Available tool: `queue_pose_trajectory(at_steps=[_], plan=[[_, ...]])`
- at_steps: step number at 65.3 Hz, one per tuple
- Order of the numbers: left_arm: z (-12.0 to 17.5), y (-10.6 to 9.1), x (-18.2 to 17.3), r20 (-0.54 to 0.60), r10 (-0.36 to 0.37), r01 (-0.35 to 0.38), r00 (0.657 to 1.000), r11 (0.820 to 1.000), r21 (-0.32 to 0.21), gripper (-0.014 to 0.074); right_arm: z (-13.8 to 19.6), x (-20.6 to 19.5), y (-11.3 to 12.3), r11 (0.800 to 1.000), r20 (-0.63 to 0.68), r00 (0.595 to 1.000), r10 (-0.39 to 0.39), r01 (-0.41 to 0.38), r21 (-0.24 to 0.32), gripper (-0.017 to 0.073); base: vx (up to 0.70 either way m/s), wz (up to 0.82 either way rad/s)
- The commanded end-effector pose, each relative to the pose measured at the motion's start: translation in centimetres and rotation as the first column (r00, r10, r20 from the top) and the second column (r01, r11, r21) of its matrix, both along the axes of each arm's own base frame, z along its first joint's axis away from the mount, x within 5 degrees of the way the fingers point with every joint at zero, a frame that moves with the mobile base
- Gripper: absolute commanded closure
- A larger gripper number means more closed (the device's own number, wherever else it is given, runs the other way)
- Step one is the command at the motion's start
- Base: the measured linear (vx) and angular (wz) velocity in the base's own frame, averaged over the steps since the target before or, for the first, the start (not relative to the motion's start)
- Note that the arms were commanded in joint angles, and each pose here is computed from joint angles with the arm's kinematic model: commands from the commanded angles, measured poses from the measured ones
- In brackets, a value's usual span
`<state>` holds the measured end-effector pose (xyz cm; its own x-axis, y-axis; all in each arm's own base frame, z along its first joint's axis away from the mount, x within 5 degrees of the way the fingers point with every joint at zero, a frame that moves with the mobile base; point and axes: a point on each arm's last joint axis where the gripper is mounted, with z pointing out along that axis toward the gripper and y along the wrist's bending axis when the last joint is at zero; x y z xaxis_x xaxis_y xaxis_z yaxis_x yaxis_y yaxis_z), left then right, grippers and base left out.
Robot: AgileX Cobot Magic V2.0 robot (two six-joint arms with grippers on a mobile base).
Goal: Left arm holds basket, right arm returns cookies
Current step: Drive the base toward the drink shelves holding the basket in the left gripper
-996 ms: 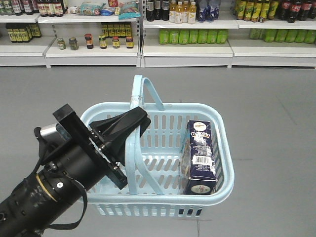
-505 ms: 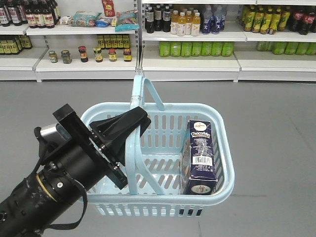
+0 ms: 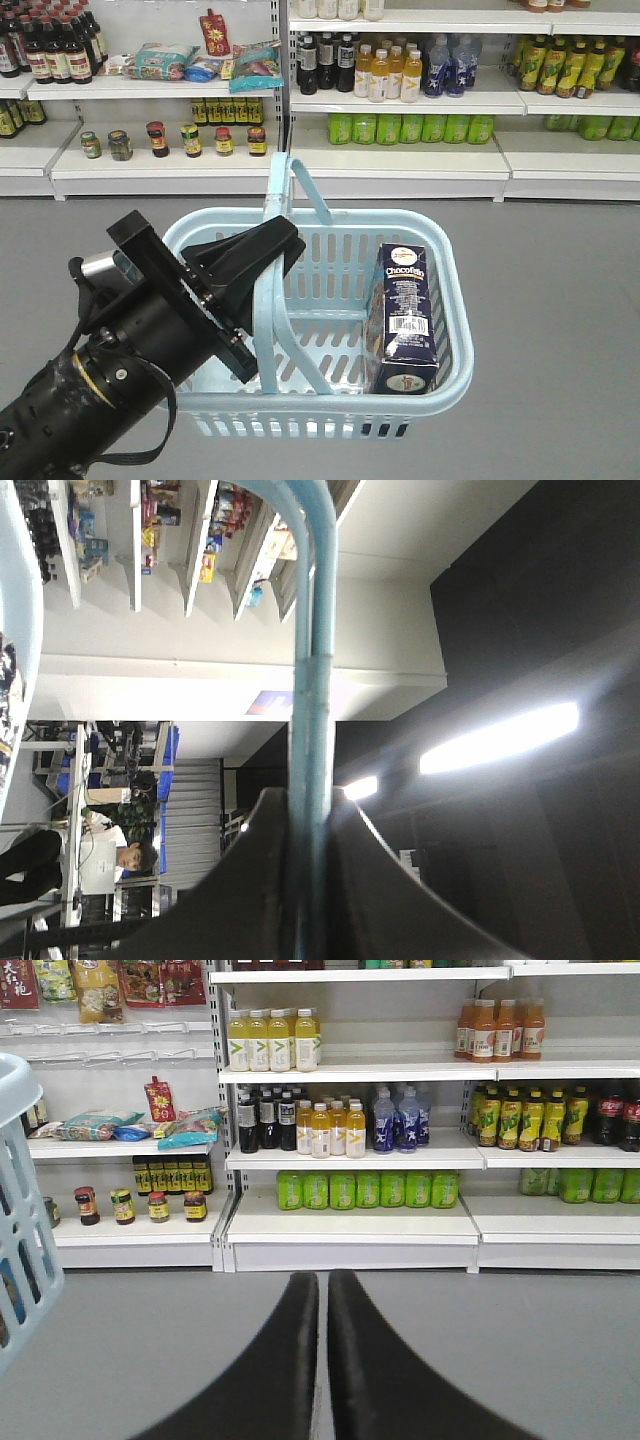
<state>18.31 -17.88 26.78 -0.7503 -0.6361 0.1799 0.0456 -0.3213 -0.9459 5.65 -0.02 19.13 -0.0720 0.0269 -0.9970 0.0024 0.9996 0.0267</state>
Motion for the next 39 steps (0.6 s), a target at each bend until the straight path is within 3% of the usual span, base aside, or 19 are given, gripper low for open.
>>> queue_pose_trajectory(at_steps=[1,39], plan=[[2.95,0.41,-0.53,0.142,0.007,0.015,0.99,0.988,-0.152,0.0594,0.14,0.03,0.0,1.0,0.067,0.998,-0.001,0.002,-0.012,0.0566,0.54,0.0],[2.93,0.4,-0.51,0.141,0.008,0.014,0.99,0.988,-0.152,0.0594,0.14,0.03,0.0,1.0,0.067,0.998,-0.001,0.002,-0.012,0.0566,0.53,-0.02]])
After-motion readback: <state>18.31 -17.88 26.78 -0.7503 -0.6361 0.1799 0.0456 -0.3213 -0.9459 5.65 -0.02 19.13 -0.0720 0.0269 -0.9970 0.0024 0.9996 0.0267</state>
